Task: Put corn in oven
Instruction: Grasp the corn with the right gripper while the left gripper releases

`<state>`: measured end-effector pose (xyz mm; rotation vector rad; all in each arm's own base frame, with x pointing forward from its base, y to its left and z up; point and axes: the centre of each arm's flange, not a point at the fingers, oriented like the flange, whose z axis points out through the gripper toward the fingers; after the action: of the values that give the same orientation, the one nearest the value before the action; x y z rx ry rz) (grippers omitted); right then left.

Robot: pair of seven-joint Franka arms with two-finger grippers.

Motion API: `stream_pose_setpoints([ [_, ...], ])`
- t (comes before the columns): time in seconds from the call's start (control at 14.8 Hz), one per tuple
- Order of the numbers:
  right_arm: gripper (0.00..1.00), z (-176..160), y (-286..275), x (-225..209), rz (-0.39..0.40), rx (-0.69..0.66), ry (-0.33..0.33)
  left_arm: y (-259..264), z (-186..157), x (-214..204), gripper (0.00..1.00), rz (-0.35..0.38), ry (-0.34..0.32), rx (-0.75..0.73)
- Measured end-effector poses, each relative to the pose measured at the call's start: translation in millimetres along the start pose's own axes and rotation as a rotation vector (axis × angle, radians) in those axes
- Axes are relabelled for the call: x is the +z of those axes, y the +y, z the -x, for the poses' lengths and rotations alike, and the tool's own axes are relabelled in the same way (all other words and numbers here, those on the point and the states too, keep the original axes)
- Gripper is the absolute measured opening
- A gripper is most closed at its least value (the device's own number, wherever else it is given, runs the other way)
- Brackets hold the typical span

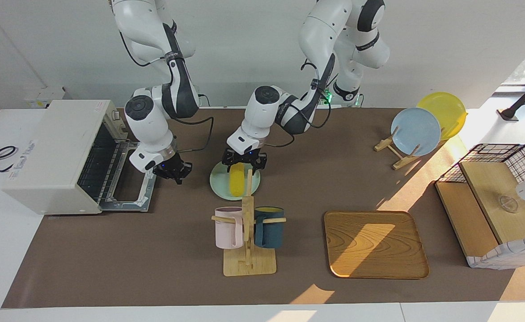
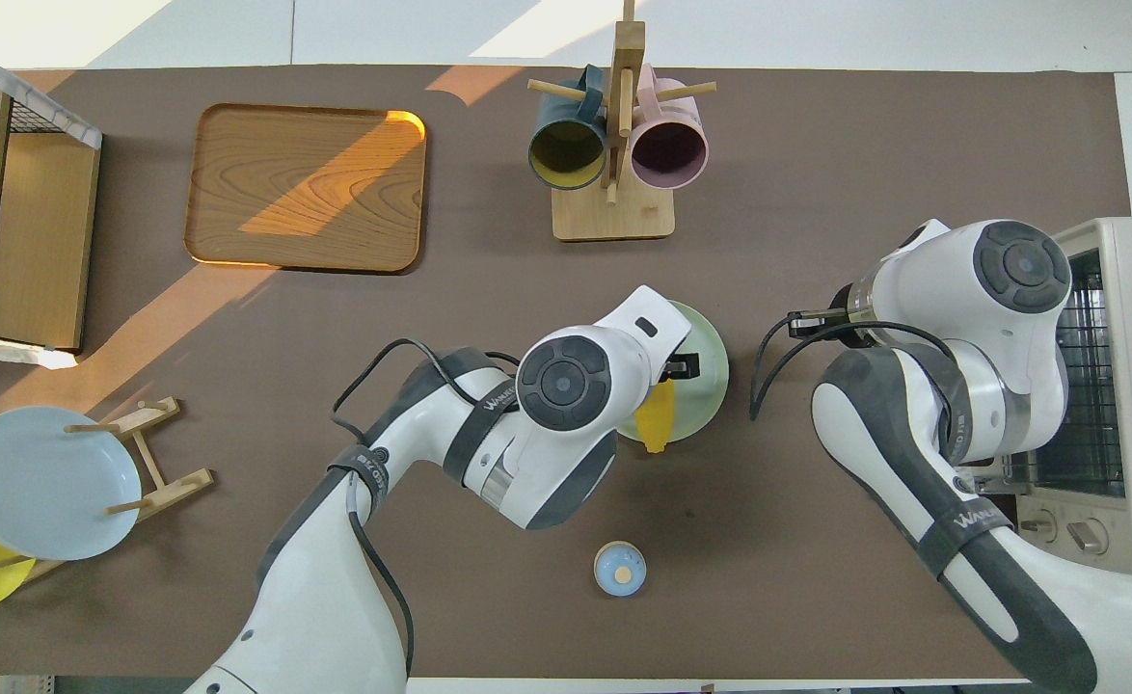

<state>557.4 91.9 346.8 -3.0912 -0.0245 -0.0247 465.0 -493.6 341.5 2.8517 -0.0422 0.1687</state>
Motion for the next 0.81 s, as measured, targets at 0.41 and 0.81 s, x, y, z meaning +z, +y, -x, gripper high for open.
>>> stream_pose_setpoints([
  [0.41, 0.06, -12.8, -91.5, -44.6, -0.009, 0.015, -0.007, -123.3, -100.1, -154.8, 1.0, -0.064, -0.04, 0.0],
  [0.81, 0.28, -21.5, -282.6, -5.6, 0.045, 0.085, 0.002, -254.0, -159.8, -265.7, 1.0, -0.151, -0.082, 0.052],
])
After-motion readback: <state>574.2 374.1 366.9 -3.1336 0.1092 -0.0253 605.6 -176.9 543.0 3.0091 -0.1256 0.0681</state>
